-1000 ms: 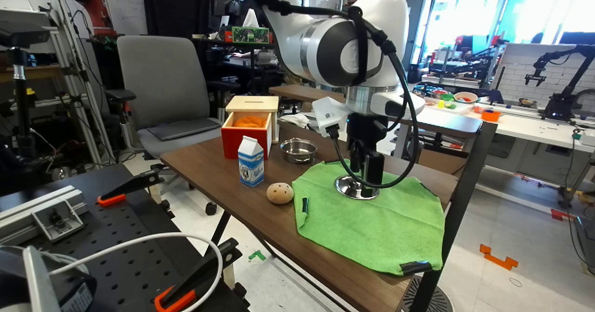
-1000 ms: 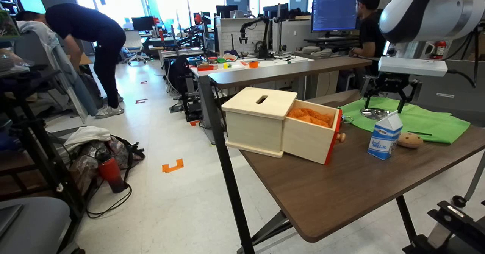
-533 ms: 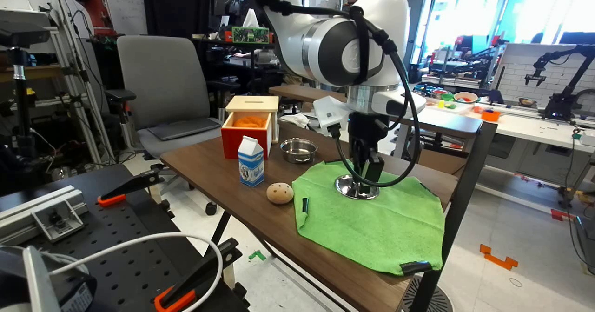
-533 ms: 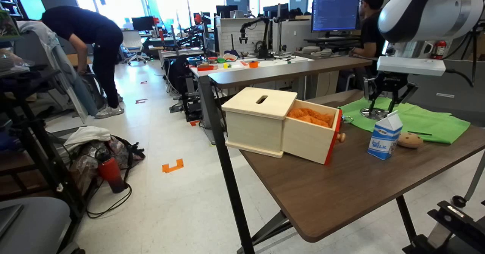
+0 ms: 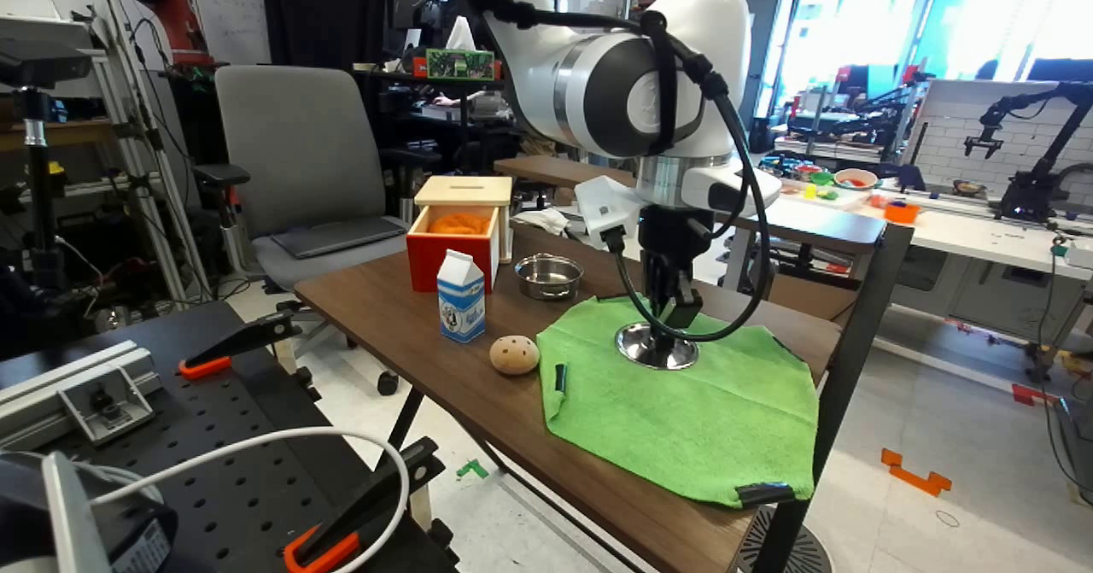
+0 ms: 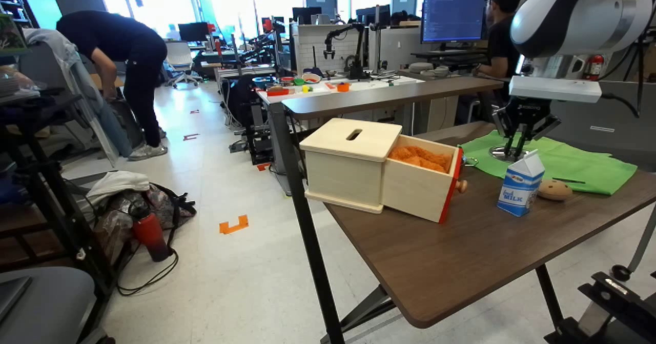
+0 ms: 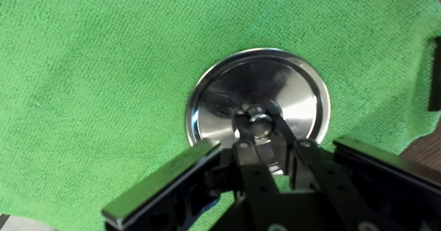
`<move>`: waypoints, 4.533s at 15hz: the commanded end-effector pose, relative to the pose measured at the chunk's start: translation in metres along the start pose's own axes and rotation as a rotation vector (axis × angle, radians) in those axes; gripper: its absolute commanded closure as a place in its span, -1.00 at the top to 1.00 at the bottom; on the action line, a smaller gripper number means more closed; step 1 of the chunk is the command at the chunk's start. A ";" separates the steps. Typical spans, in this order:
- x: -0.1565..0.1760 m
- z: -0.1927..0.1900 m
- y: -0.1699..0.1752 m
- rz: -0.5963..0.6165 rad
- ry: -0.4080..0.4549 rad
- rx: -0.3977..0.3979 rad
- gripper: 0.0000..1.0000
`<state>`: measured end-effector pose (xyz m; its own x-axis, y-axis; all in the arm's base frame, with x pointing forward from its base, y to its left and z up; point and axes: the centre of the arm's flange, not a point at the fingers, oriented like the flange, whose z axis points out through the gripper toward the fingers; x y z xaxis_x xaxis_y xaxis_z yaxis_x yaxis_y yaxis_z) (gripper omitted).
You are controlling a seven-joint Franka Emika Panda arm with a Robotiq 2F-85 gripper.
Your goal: Pick up the lid from the cloth and put it on the pot
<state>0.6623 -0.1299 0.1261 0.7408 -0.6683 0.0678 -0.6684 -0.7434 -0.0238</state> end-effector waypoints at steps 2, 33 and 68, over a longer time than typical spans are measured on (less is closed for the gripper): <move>-0.004 -0.009 -0.007 -0.015 0.014 0.004 -0.90; -0.119 -0.051 -0.125 -0.245 0.076 0.079 -0.90; -0.124 -0.027 -0.160 -0.233 0.071 0.069 -0.90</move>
<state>0.6725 0.0665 0.1518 0.8671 -0.4788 0.1373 -0.4707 -0.8778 -0.0883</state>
